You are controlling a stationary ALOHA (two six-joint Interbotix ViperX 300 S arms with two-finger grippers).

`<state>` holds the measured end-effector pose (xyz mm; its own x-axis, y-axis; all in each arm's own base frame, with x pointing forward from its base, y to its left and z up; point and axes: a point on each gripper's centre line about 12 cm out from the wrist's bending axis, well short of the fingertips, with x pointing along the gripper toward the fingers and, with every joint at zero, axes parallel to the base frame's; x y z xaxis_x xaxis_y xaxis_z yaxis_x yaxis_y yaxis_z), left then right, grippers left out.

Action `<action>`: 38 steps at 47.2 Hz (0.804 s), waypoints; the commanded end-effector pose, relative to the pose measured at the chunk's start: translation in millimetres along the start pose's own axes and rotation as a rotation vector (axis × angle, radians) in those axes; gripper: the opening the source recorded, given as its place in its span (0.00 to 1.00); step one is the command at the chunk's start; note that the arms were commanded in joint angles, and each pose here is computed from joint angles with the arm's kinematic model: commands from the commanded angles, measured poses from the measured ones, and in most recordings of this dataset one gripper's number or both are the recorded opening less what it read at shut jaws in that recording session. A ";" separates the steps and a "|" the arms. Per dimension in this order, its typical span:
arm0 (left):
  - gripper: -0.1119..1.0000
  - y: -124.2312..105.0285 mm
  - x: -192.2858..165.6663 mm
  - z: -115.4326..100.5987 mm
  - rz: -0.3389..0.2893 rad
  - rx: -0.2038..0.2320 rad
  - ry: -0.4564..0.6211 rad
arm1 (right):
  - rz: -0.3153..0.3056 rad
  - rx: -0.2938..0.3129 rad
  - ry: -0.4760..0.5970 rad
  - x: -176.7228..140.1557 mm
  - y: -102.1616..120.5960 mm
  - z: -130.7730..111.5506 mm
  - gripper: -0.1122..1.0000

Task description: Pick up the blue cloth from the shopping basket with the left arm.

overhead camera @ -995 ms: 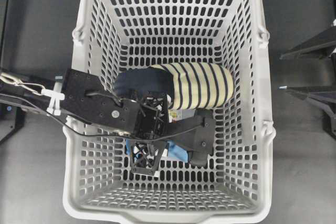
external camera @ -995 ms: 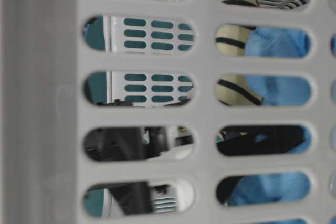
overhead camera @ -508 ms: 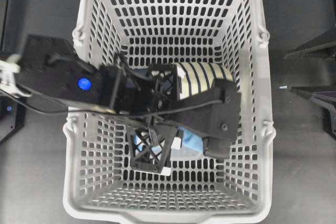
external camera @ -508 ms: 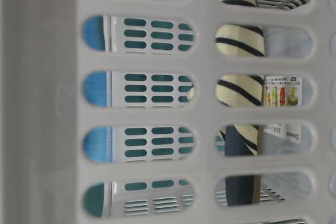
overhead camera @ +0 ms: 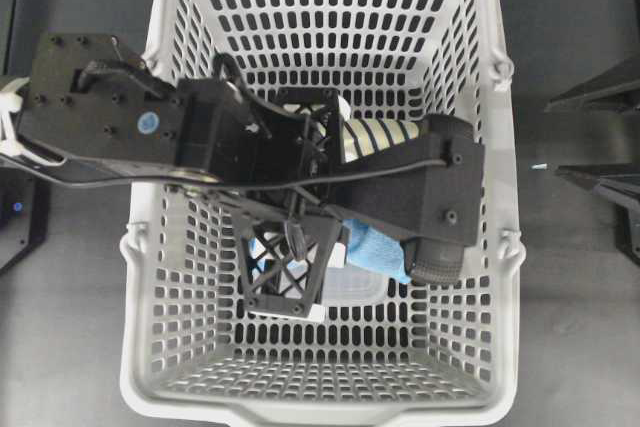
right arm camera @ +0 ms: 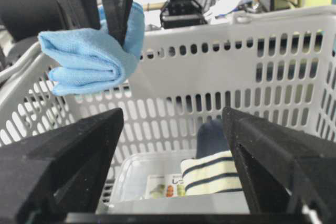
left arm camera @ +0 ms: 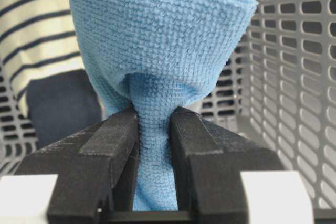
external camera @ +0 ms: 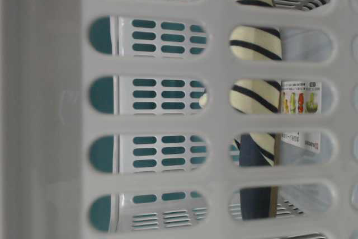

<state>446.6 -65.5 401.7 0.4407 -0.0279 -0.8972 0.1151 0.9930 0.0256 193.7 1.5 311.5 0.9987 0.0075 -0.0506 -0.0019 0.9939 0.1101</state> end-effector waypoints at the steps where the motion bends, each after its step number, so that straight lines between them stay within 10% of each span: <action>1: 0.24 1.8 -15.3 2.7 0.004 -0.002 -0.041 | 0.001 0.003 -0.022 -0.3 0.3 5.9 0.76; 38: 0.24 12.0 -14.0 -0.9 0.014 -0.026 -0.065 | 0.001 0.005 -0.026 -6.3 -0.1 1.4 0.76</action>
<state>449.5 -56.9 395.3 0.4412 -0.0193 -0.8972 0.0935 0.9953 0.0246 187.1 1.4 309.5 0.9992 0.0075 -0.0383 -0.0033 0.9939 0.1101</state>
